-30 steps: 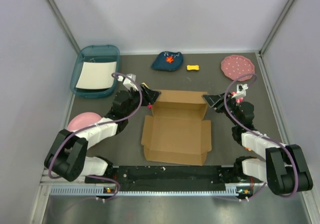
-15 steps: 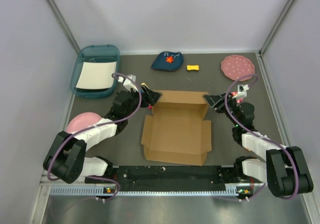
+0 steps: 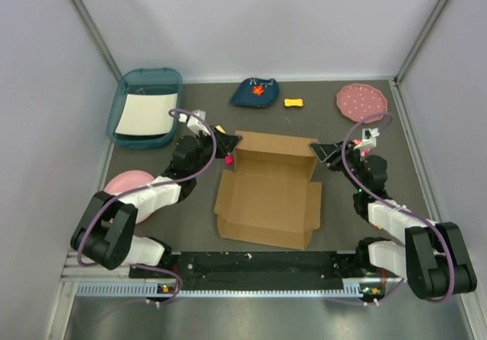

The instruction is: Fold the paper box

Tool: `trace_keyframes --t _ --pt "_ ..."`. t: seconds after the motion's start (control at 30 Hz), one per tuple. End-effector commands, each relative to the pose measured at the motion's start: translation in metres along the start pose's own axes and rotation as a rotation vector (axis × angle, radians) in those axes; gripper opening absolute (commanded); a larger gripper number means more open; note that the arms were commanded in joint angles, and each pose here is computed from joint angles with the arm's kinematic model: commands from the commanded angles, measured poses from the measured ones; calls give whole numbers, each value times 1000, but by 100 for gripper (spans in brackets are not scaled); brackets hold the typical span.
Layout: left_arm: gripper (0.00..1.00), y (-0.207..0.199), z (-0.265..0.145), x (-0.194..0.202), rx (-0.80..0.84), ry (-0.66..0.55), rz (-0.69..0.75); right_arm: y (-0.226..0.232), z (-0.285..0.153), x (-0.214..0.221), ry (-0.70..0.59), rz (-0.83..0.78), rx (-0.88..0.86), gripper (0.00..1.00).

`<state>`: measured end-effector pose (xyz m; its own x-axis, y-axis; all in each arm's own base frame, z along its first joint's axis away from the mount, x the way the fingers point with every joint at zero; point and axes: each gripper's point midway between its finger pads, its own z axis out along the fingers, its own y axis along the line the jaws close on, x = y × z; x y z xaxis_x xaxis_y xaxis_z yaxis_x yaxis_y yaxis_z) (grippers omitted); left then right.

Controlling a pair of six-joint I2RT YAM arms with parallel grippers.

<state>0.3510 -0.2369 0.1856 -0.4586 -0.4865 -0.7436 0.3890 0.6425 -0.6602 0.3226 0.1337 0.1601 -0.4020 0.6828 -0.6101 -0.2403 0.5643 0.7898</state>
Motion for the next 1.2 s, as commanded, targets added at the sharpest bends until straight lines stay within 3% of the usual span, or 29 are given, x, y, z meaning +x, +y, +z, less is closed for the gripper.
trace_keyframes --t 0.0,0.4,0.73,0.83,0.97,1.17 --pt "15 28 -10 67 -29 192 -29 -96 -43 88 285 72 357 50" --pt "18 44 -10 83 -64 234 -24 -111 -50 97 306 97 431 49" --pt "22 38 -14 65 -66 206 -8 -106 -46 97 300 146 417 48" --pt "29 28 -13 52 -57 187 8 -88 -40 78 270 104 382 54" --pt "50 16 -8 33 -46 157 21 -72 -38 57 246 69 387 67" --pt "59 9 -5 18 -60 144 35 -49 -31 28 203 14 361 72"
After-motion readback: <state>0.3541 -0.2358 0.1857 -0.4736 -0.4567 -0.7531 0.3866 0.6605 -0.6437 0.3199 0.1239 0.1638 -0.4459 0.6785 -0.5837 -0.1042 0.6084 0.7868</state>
